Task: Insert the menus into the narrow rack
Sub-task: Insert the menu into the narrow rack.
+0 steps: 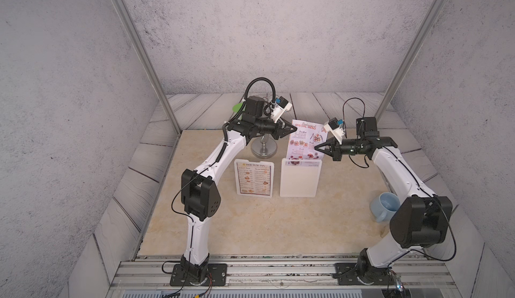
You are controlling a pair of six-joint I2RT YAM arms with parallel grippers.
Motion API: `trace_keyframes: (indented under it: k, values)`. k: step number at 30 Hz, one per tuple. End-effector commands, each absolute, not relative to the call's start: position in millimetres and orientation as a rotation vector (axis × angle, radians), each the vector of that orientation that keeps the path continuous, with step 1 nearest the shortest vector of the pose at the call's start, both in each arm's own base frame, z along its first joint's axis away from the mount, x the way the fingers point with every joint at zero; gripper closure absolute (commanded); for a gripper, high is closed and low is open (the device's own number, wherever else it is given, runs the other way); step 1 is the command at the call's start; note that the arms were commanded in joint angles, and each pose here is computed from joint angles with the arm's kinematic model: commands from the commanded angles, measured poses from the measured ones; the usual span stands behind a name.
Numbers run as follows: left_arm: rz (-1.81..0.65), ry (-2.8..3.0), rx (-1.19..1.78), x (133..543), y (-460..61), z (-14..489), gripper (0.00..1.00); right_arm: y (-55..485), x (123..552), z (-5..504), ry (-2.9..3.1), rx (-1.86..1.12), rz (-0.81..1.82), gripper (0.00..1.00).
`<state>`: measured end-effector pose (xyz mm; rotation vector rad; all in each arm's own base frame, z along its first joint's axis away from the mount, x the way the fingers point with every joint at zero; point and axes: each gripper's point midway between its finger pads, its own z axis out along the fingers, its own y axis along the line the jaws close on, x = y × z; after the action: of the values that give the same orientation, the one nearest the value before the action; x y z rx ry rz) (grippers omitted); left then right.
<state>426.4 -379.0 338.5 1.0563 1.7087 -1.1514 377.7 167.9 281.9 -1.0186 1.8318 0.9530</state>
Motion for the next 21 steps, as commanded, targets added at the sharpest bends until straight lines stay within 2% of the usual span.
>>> trace_keyframes:
  k: [1,6,11,17,21]
  values:
    - [-1.159,1.665,1.073,423.1,-381.7,349.2,0.88,168.3,376.8,271.8,1.858,-1.020,0.964,1.00]
    - [-1.155,1.664,1.074,422.5,-380.9,347.9,1.00,168.1,376.7,271.7,1.861,-1.018,0.962,0.94]
    - [-1.141,1.671,1.070,422.2,-379.2,346.0,1.00,168.0,377.7,271.9,1.860,-1.013,0.957,0.85]
    - [-1.127,1.665,1.067,419.4,-376.7,345.6,1.00,167.4,379.5,273.5,1.857,-1.001,0.949,0.82]
    - [-1.108,1.665,1.059,418.5,-373.3,343.6,1.00,167.2,382.8,277.0,1.847,-0.976,0.941,0.76]
